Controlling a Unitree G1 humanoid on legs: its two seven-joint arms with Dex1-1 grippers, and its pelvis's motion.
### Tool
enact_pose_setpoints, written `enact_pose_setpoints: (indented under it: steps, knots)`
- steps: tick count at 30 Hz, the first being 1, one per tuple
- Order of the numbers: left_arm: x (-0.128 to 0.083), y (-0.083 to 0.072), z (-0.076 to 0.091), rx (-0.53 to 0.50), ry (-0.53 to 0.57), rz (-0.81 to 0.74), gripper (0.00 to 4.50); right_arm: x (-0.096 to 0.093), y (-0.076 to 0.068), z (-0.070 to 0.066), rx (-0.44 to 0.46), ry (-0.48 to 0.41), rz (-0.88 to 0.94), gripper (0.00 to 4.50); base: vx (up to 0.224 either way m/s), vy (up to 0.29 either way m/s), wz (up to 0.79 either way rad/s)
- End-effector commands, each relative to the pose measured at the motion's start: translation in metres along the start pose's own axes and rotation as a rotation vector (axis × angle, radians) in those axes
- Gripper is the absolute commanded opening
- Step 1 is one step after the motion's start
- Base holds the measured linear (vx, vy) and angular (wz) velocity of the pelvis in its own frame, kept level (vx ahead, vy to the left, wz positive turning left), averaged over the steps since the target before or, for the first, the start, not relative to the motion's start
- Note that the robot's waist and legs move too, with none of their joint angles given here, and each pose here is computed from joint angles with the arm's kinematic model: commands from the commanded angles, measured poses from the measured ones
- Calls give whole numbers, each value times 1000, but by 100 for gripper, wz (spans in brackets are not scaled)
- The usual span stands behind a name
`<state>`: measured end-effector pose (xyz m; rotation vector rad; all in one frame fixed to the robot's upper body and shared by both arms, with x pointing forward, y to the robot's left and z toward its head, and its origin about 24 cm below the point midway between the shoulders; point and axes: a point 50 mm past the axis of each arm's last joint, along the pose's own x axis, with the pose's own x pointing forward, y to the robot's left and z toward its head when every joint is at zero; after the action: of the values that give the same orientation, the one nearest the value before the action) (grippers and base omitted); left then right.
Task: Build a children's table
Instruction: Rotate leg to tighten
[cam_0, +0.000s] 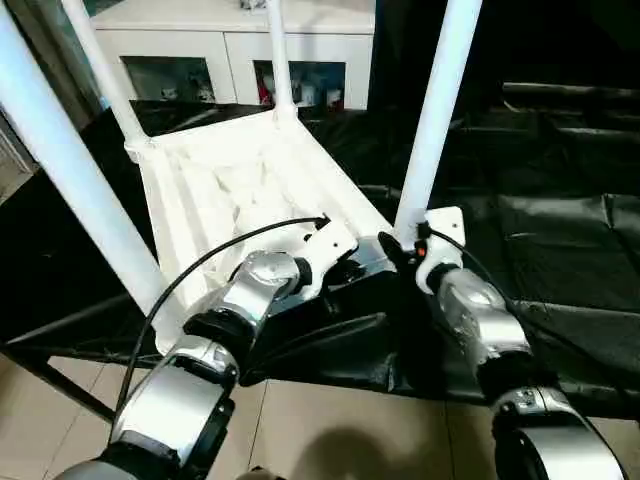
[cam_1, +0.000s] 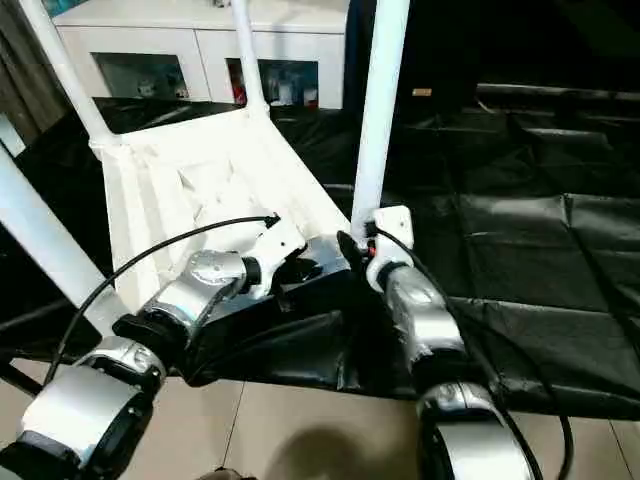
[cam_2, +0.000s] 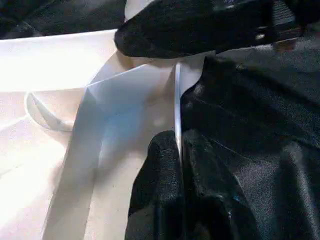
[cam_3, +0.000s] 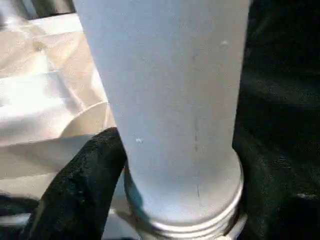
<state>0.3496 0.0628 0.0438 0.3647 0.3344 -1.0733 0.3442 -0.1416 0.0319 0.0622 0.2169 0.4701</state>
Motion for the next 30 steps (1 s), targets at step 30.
enact_pose_setpoints:
  steps: [30]
  knots:
    - [-46,-2,-20,91,7,-333,0,-34,7,-4,-165,164,644,279,0,0,0]
